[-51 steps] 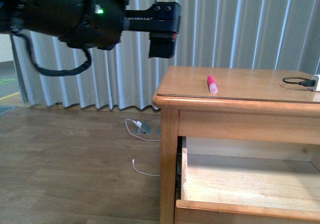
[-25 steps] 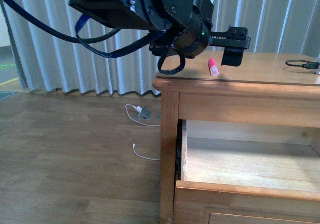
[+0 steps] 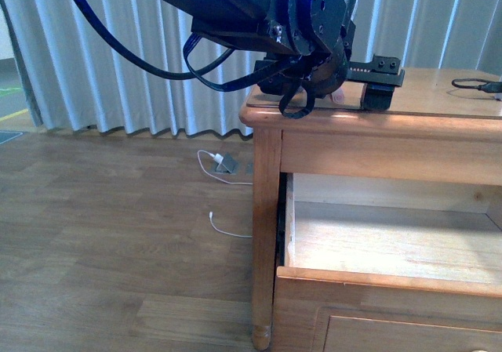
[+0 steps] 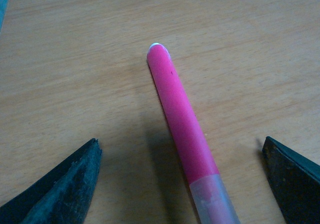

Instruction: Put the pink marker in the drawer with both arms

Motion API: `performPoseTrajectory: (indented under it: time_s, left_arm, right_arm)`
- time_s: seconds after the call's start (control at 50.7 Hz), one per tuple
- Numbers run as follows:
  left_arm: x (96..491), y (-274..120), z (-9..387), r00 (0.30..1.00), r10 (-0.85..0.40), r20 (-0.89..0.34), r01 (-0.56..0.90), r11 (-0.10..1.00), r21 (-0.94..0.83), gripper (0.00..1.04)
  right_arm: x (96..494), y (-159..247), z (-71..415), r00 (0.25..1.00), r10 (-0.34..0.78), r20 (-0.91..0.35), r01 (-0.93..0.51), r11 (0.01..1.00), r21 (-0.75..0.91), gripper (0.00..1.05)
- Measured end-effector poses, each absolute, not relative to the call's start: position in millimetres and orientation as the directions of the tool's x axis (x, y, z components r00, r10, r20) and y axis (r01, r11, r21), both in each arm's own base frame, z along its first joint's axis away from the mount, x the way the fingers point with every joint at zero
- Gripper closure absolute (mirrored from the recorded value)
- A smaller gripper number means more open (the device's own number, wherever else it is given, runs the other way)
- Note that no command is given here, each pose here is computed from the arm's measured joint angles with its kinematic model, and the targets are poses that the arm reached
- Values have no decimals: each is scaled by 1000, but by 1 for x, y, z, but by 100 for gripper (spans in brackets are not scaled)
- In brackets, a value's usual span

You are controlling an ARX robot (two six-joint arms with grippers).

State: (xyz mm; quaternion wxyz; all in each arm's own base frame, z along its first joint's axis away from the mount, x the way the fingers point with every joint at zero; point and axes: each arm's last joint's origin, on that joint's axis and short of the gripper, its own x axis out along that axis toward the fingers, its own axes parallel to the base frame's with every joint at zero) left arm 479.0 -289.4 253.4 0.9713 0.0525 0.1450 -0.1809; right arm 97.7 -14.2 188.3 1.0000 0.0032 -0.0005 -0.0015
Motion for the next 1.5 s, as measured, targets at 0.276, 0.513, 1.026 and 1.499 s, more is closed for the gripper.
performPoseTrajectory:
  time_s: [0.276, 0.513, 1.026, 1.499]
  left_arm:
    - [479, -292, 257, 878, -342, -335, 381, 923, 58, 12]
    - [476, -296, 258, 868, -350, -352, 399, 914, 75, 46]
    - [471, -285, 258, 869, -351, -349, 407, 908, 98, 90]
    - [403, -223, 270, 825, -475, -305, 533, 834, 141, 90]
  right_arm:
    - [98, -14, 188, 1000, -3, 1, 3, 1000, 6, 8]
    - [98, -14, 188, 1000, -3, 1, 3, 1000, 6, 8]
    - [98, -14, 188, 1000, -3, 1, 3, 1000, 6, 8]
    - [98, -14, 188, 1000, -3, 1, 3, 1000, 6, 8]
